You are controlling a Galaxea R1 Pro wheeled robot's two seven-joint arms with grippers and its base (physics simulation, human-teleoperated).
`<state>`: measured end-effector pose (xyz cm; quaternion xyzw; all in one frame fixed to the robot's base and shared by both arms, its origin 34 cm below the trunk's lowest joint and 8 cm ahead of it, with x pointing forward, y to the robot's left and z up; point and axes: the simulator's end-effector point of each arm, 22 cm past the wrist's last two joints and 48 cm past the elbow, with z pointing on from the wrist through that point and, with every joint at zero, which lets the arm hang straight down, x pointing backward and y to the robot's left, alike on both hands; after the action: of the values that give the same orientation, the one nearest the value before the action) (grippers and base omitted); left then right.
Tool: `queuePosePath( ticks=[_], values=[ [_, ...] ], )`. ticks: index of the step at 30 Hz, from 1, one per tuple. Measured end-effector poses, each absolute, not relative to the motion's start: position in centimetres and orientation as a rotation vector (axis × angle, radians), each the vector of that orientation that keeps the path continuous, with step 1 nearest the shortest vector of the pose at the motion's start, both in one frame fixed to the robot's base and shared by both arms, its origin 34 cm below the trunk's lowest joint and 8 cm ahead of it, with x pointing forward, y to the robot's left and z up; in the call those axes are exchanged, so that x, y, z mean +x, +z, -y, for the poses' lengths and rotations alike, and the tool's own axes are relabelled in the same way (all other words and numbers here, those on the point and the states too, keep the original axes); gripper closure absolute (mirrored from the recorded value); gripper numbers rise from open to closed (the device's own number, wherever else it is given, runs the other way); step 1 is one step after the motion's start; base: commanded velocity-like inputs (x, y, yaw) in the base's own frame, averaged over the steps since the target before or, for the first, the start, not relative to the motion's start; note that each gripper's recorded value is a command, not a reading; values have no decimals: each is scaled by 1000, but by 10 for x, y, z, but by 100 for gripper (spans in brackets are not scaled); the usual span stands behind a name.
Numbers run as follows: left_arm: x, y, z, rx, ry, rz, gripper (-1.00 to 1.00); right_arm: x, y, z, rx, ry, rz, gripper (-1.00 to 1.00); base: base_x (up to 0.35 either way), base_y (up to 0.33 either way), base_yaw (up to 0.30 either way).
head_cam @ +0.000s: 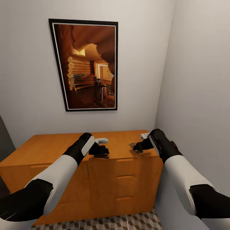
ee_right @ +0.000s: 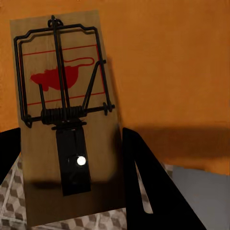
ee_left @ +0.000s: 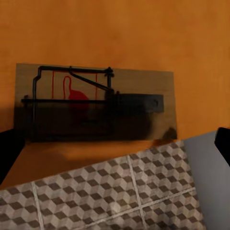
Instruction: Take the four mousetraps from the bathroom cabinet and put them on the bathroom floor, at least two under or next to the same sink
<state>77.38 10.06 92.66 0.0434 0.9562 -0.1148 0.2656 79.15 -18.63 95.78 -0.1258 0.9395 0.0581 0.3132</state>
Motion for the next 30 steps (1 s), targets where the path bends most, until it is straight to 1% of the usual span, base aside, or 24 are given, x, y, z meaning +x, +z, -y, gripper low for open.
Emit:
queuePosePath(
  ticks=[9, 12, 30],
  values=[
    [774, 926, -102, 116, -305, -2583, -100, 792, 958, 188, -330, 147, -2478, 100, -2, 0, 253],
    [774, 927, -102, 116, -306, -2582, -100, 792, 958, 187, -331, 146, -2478, 100, 0, 0, 172],
    [775, 927, -101, 116, -304, -2580, -100, 792, 957, 189, -330, 142, -2480, 100, 0, 0, 14]
  ],
)
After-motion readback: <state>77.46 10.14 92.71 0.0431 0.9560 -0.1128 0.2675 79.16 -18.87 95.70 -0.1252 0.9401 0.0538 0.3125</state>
